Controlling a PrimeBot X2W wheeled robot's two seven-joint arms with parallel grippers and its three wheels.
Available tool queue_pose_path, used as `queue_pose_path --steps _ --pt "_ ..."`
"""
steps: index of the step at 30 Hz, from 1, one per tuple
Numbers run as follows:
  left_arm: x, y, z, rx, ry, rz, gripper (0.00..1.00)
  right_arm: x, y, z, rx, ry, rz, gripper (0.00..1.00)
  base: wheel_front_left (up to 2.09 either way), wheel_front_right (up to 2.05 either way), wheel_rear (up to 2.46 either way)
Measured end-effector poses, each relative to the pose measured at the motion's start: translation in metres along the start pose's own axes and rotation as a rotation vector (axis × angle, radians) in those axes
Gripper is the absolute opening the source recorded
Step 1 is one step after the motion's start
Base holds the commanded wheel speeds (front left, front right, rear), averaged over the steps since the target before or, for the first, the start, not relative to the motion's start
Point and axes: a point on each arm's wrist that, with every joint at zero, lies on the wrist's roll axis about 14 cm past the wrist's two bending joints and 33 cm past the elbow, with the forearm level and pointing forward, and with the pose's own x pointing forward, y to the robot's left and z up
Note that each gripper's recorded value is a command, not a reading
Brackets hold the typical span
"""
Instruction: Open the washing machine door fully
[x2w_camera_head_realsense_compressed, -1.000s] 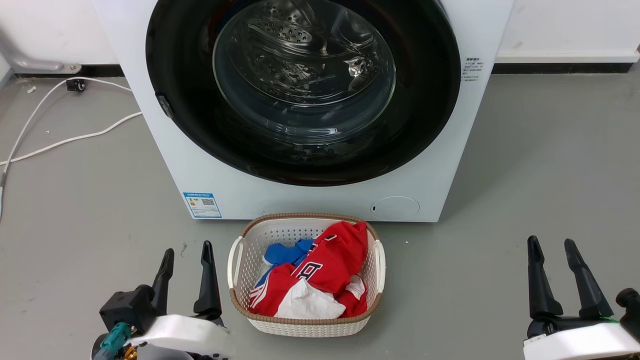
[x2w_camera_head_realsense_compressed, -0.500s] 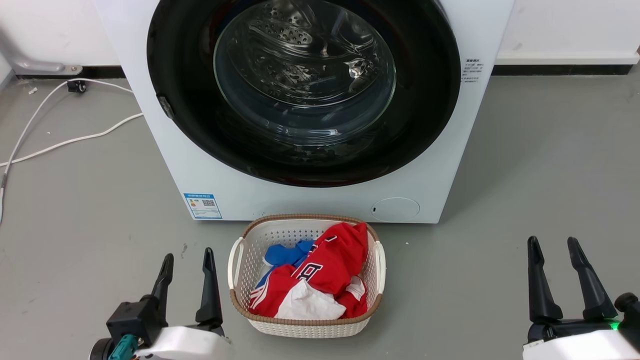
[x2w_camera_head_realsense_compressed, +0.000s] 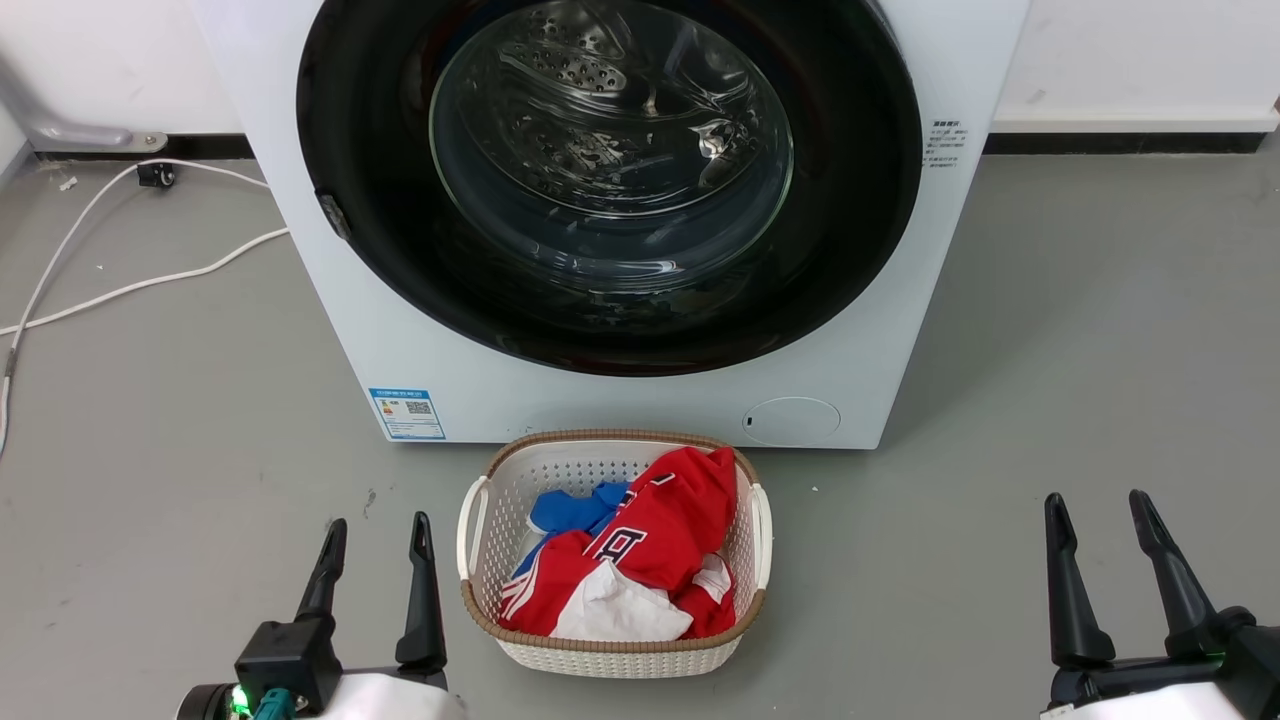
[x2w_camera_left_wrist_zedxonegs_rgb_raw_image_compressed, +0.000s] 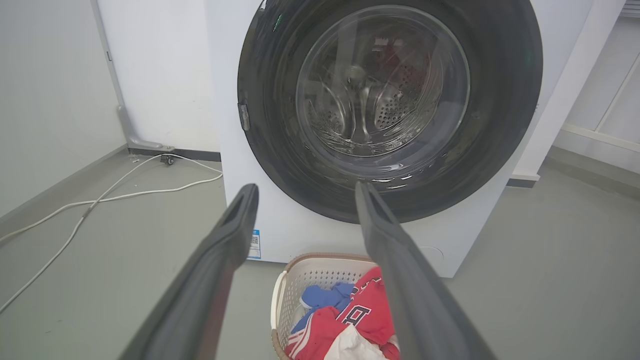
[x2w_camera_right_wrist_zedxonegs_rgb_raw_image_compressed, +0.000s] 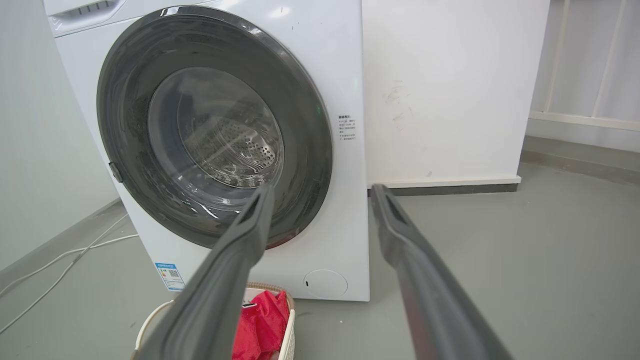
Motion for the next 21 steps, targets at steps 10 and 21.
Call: queue_pose_path --steps 10,21 --pt "-0.0024 -0.0012 -0.0012 0.062 -0.008 -0.011 1.0 -0.0026 0.0014 -0.0011 -0.048 0.0 0.012 1.0 0.0 0.0 0.0" --pt "-0.0043 0.0021 -0.0022 0.059 -0.01 -0.004 1.0 -0.0057 -0.0014 -0.0043 -0.052 0.007 0.004 1.0 0.0 0.0 0.0"
